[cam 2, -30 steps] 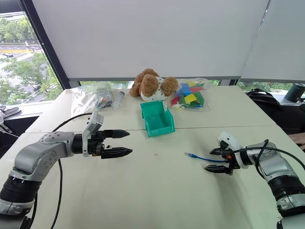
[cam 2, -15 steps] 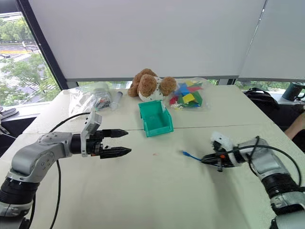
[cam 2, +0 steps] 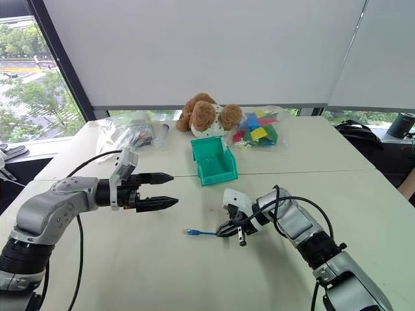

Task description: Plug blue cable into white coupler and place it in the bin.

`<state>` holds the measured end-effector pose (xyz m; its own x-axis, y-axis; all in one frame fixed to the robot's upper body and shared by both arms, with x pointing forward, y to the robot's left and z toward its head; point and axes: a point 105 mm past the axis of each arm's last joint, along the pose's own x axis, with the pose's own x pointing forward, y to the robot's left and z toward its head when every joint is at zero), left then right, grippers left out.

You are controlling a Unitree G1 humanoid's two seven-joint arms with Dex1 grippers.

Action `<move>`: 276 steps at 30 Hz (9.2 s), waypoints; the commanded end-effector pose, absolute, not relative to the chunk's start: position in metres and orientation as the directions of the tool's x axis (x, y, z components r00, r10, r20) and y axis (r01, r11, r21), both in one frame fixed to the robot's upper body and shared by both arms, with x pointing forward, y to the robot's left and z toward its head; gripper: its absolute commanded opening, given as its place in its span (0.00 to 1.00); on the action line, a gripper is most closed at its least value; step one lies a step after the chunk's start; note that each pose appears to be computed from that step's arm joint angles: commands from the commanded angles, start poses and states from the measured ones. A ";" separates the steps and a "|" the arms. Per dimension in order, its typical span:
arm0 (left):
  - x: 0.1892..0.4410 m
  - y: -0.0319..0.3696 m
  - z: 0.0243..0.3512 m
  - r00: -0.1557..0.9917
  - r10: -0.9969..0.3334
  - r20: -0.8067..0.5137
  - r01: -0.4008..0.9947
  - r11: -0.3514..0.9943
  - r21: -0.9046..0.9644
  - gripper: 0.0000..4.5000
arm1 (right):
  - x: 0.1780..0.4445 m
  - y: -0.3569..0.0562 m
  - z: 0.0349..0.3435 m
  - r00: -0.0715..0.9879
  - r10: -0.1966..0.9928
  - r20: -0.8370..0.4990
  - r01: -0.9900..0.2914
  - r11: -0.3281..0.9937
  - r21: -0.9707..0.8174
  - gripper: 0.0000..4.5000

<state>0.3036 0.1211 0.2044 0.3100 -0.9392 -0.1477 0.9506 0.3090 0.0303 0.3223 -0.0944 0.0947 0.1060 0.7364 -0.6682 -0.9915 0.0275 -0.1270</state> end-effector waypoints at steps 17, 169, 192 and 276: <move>0.328 0.083 0.116 0.067 -0.906 -0.418 0.990 0.008 0.141 1.00 | 0.280 -0.132 0.149 0.348 0.730 -0.588 -0.934 0.213 -0.288 0.99; 0.334 0.024 0.073 -0.037 -0.927 -0.374 0.970 -0.124 0.211 0.09 | 0.302 -0.071 0.164 0.289 0.802 -0.522 -0.940 0.133 -0.316 0.00; 0.333 0.019 0.072 -0.029 -0.937 -0.349 0.969 -0.112 0.219 0.09 | 0.304 -0.072 0.149 0.263 0.767 -0.585 -0.947 0.091 -0.307 0.00; 0.326 0.154 0.162 0.471 -0.869 -0.154 0.882 0.464 0.078 1.00 | 0.458 -0.074 0.224 0.658 0.665 -0.352 -0.750 0.617 -0.238 0.18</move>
